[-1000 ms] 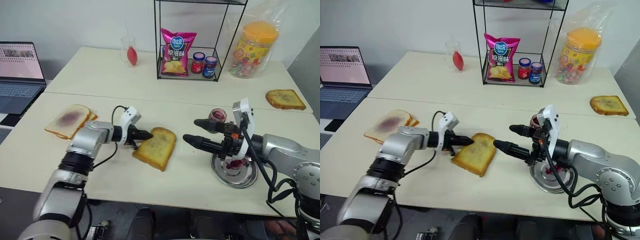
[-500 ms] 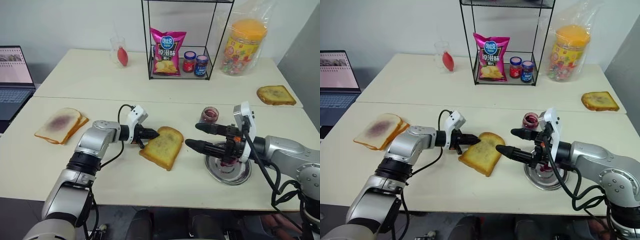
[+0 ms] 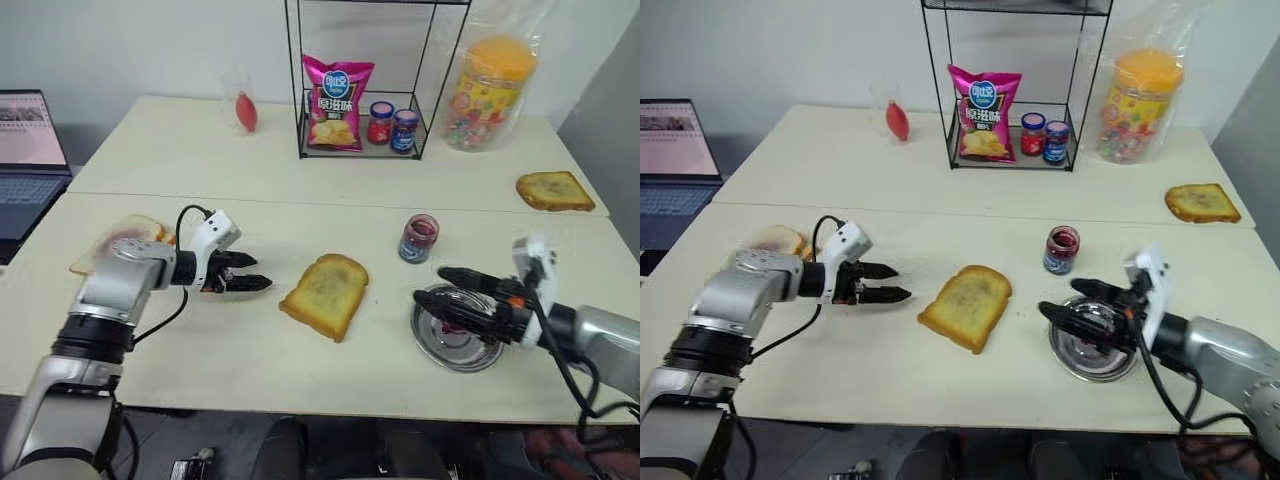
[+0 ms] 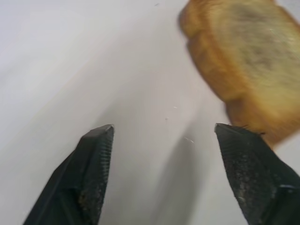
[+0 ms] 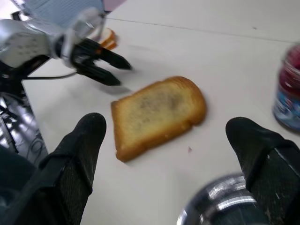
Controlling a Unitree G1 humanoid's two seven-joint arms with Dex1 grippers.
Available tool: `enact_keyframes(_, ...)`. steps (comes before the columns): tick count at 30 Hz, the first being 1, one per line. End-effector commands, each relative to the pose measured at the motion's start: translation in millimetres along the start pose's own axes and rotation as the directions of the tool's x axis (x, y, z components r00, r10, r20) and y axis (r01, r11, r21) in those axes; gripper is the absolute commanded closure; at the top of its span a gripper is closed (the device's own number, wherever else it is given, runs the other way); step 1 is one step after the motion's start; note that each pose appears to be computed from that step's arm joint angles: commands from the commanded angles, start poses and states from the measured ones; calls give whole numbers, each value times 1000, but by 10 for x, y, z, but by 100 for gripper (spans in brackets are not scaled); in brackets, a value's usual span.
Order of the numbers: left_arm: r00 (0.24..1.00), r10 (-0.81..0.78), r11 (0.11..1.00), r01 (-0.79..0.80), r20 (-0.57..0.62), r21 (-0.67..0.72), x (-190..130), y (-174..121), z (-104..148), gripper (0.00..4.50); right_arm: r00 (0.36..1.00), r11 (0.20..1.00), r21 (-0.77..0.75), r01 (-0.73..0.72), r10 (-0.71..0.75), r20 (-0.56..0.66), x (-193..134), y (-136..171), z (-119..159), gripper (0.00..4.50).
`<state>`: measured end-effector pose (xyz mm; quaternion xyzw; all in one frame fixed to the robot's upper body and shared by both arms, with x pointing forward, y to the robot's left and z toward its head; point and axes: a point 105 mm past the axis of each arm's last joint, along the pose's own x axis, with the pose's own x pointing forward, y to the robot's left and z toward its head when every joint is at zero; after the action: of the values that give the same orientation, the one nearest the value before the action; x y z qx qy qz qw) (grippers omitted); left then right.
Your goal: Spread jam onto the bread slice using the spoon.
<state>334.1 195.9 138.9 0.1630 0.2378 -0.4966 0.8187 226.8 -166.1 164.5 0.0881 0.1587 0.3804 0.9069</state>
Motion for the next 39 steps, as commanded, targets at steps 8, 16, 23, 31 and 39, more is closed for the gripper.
enact_keyframes(8,915,-392,806,292,95,514,56,-701,727,7,924,866,456,205,-324,201,-725,-504,-283,0)
enact_keyframes(16,853,-485,758,299,193,580,256,-866,1148,7,886,769,609,194,-405,228,-561,-989,-451,0)
enact_keyframes(23,860,-471,783,307,193,541,219,-891,1035,7,893,770,614,173,-386,233,-310,-1147,-451,0)
enact_keyframes(31,869,-447,807,289,213,515,212,-927,996,7,901,766,623,159,-370,226,-155,-1194,-468,0)
enact_keyframes(39,876,-428,821,273,224,502,217,-903,973,0,894,765,631,128,-364,261,-167,-1210,-406,105)
